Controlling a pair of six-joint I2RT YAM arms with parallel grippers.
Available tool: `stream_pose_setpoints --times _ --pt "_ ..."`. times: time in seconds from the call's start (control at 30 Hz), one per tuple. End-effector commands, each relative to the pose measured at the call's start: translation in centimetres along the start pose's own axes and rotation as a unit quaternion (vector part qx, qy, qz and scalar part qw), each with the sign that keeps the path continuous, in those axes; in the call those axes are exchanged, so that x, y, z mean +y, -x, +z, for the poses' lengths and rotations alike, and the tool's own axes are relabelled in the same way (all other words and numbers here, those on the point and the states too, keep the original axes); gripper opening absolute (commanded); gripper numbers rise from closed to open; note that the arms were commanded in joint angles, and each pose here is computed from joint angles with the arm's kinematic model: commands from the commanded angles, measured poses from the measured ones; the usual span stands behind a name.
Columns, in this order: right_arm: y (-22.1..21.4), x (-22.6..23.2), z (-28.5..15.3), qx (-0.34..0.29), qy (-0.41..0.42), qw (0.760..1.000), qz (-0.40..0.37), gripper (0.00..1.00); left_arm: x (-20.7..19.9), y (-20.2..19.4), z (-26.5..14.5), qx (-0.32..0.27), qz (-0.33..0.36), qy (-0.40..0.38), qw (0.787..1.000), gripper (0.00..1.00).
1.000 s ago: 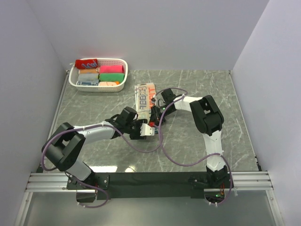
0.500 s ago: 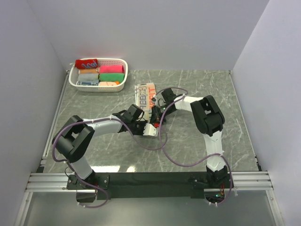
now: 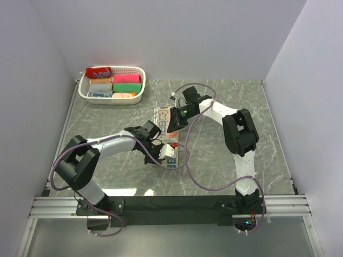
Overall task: Roll the towels
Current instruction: Roll the towel
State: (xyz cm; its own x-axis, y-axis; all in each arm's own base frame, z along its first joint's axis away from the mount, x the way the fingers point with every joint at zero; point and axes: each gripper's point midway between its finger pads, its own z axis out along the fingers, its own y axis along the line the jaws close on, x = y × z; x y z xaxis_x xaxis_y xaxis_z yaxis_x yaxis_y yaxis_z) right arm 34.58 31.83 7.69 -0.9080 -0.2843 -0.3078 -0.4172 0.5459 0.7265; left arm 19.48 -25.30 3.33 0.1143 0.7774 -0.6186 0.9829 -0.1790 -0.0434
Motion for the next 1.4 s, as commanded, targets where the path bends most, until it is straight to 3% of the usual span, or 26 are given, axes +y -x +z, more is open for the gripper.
stream_pose_setpoints --times 0.0,0.23,0.47,0.63,0.93,1.37 --pt "-2.0 -1.0 1.4 0.039 -0.019 0.999 -0.003 0.21 -1.4 3.1 -1.8 -0.045 -0.026 -0.034 0.998 0.01" --pt "-6.7 -1.4 3.2 0.089 -0.015 0.996 -0.008 0.19 1.4 4.7 -4.0 -0.074 -0.075 -0.027 0.994 0.01" --pt "-8.2 -1.7 3.4 0.102 -0.014 0.995 -0.005 0.17 5.6 4.7 -5.5 -0.098 -0.111 0.013 0.989 0.01" --pt "-5.9 -0.6 2.4 0.086 -0.015 0.996 -0.034 0.19 8.3 3.5 -5.0 -0.091 -0.123 0.051 0.987 0.01" --pt "0.8 1.0 -0.8 0.012 -0.030 0.997 -0.071 0.29 7.9 3.7 -4.9 -0.096 -0.112 0.034 0.988 0.01" --pt "-1.6 -4.4 3.8 0.061 -0.061 0.996 0.006 0.28 11.3 2.7 -4.9 -0.100 -0.150 0.071 0.981 0.01"
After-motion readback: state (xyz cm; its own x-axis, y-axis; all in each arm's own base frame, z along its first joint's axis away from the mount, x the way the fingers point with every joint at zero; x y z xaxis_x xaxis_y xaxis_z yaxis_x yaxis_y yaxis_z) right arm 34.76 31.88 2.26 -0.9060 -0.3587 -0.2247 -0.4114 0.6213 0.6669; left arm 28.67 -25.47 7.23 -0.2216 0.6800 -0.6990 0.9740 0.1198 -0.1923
